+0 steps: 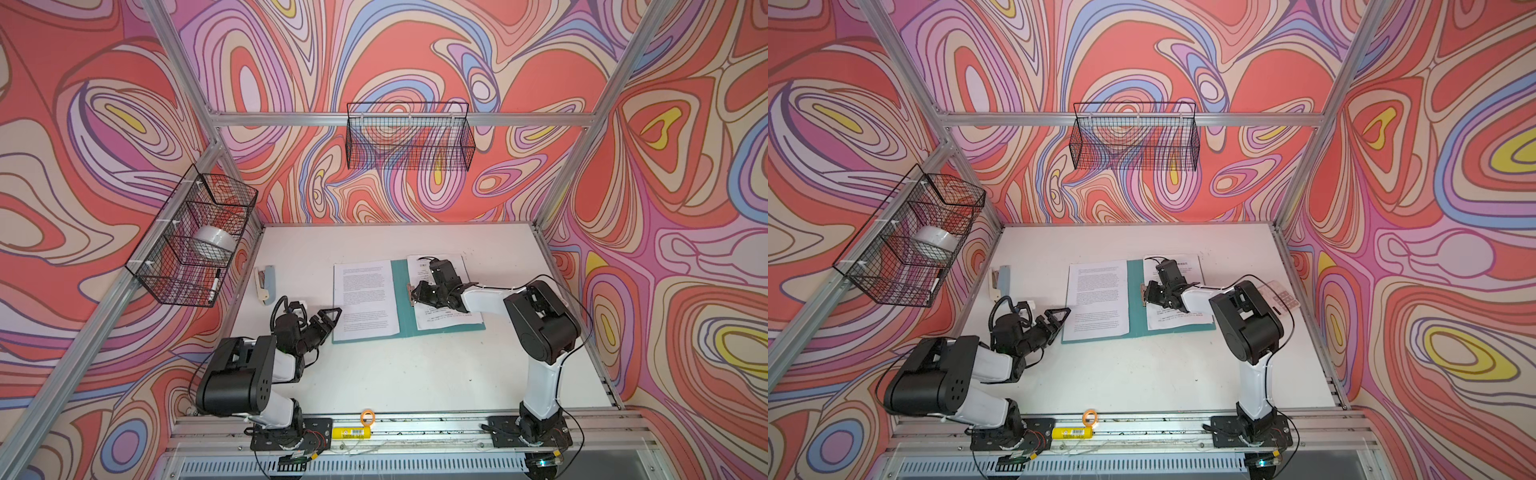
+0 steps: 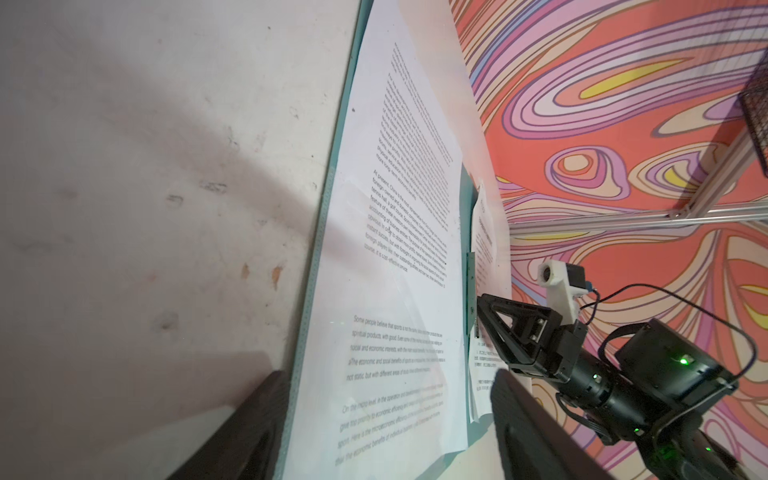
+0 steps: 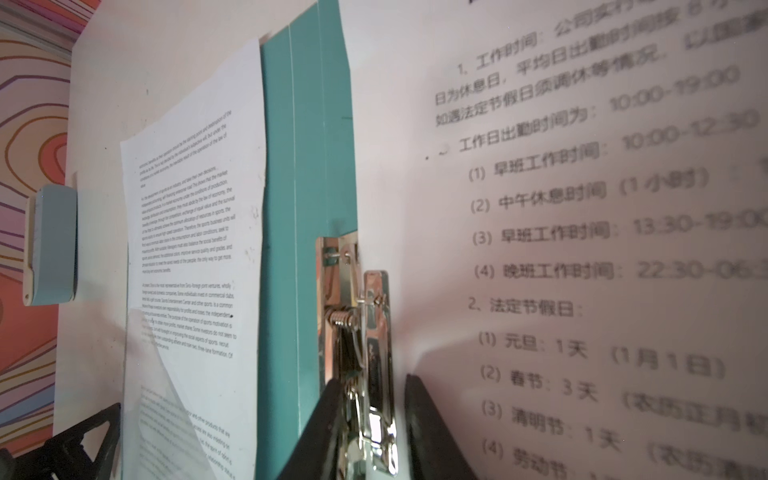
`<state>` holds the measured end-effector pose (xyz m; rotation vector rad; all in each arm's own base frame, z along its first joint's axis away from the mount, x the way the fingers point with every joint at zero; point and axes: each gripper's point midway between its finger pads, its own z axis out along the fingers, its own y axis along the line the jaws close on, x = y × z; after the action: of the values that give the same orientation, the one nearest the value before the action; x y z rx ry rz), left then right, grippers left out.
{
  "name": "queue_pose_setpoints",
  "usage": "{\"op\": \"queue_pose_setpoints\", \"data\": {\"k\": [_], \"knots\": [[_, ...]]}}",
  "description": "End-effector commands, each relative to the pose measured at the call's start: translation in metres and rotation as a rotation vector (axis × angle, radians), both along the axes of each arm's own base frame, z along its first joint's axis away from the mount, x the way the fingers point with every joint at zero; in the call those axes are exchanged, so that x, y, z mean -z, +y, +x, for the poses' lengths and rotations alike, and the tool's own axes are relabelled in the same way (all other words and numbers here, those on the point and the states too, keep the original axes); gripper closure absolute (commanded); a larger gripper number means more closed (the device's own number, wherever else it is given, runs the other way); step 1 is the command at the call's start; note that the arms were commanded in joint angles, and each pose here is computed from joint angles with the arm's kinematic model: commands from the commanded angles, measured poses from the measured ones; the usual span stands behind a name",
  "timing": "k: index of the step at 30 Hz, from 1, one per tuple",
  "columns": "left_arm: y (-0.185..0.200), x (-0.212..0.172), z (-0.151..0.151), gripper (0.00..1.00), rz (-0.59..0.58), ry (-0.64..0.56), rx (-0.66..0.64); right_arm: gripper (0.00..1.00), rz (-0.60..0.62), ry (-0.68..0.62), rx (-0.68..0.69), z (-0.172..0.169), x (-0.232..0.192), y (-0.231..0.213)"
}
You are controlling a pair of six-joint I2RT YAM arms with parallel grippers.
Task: Put the files into the folder
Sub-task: 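Lift the teal folder's cover with the left gripper and swing it upright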
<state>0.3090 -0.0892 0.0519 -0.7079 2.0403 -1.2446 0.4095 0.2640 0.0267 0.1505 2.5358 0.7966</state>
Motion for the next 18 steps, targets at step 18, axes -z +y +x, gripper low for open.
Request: {"op": "queue_pose_setpoints", "data": {"k": [18], "knots": [[-0.027, -0.057, -0.001, 0.68, -0.12, -0.166, 0.145, 0.67, 0.008, 0.221, -0.06, -0.068, 0.027, 0.004]]}}
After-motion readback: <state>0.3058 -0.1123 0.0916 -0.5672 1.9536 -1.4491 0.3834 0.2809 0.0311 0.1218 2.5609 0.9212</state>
